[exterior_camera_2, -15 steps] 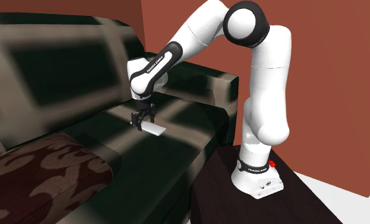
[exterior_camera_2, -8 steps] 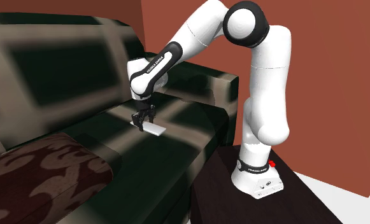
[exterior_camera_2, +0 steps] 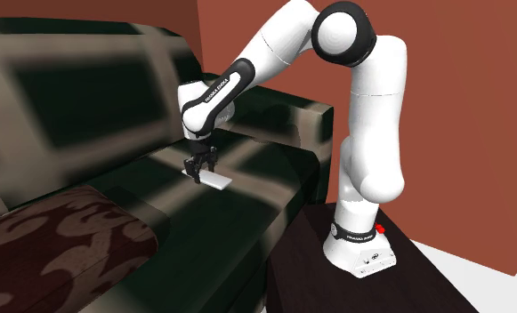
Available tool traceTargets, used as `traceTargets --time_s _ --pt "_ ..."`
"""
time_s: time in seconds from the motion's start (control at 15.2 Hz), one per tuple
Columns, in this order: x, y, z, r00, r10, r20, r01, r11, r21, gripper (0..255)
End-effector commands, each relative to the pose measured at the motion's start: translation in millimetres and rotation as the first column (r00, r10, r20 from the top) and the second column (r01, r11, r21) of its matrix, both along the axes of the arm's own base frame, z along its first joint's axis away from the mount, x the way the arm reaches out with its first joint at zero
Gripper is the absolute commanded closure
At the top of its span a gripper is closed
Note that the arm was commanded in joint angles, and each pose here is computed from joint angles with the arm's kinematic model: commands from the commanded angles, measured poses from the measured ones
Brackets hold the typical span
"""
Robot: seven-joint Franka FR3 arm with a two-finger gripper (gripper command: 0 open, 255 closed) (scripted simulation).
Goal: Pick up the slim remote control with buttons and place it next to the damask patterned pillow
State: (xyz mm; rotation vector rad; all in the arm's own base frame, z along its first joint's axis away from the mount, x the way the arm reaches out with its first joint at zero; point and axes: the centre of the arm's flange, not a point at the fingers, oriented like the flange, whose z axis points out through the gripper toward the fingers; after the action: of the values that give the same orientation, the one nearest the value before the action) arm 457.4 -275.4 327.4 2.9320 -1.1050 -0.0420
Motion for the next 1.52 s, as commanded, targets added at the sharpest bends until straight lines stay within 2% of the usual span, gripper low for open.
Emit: traceTargets --time_s 0.0,1.45 --pt "0 0 5 1.0 0.0 0.0 0.0 1.0 0.0 255" --pt "0 0 121 1.0 0.0 0.0 0.0 1.0 0.0 255"
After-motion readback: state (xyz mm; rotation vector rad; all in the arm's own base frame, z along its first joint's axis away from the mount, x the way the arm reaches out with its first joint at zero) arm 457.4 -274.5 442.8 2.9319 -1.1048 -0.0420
